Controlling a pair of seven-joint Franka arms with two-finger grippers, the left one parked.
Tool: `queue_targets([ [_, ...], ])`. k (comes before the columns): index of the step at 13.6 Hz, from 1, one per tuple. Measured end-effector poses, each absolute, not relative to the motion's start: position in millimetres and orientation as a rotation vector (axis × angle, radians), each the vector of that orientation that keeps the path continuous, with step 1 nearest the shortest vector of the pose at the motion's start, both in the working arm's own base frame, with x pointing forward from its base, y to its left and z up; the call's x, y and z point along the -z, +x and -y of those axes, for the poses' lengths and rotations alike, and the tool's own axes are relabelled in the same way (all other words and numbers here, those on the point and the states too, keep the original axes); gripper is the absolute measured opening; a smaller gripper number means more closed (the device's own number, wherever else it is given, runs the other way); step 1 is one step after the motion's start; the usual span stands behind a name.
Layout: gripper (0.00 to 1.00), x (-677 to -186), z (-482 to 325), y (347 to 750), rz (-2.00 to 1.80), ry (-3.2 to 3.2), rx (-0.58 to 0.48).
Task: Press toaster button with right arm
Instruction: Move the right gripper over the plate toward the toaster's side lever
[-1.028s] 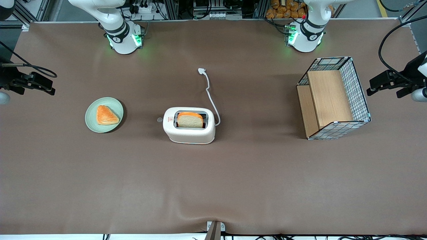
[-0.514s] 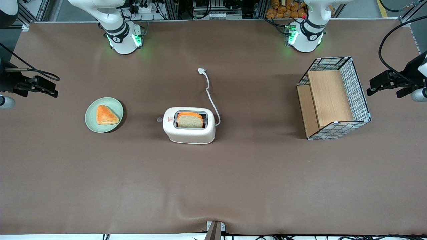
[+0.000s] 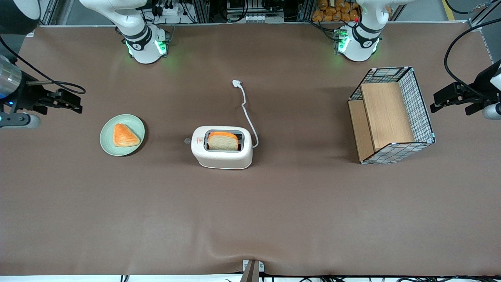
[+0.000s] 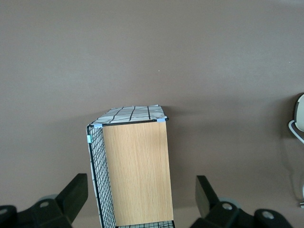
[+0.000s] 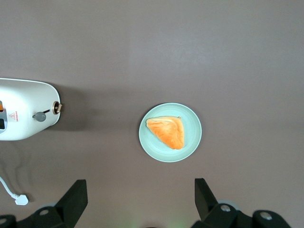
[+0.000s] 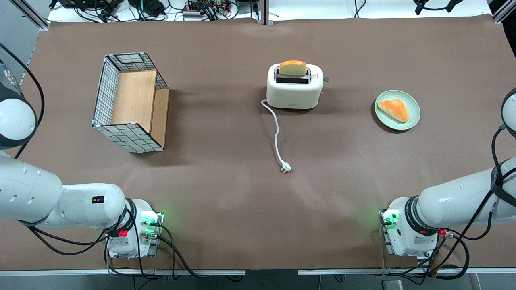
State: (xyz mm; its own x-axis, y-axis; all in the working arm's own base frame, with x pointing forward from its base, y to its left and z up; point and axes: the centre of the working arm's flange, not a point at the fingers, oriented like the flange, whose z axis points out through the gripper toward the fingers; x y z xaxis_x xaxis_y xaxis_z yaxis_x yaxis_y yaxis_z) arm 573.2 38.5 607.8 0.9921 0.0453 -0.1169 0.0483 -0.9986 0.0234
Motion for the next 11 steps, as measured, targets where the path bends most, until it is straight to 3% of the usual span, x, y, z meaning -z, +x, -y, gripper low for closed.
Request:
queue_targets([
  [8, 1.00, -569, -58, 584, -0.089, 3.172, 0.311],
  [10, 0.96, -555, -62, 589, -0.056, 3.202, 0.361],
  [11, 0.89, -545, -66, 592, -0.033, 3.226, 0.399],
])
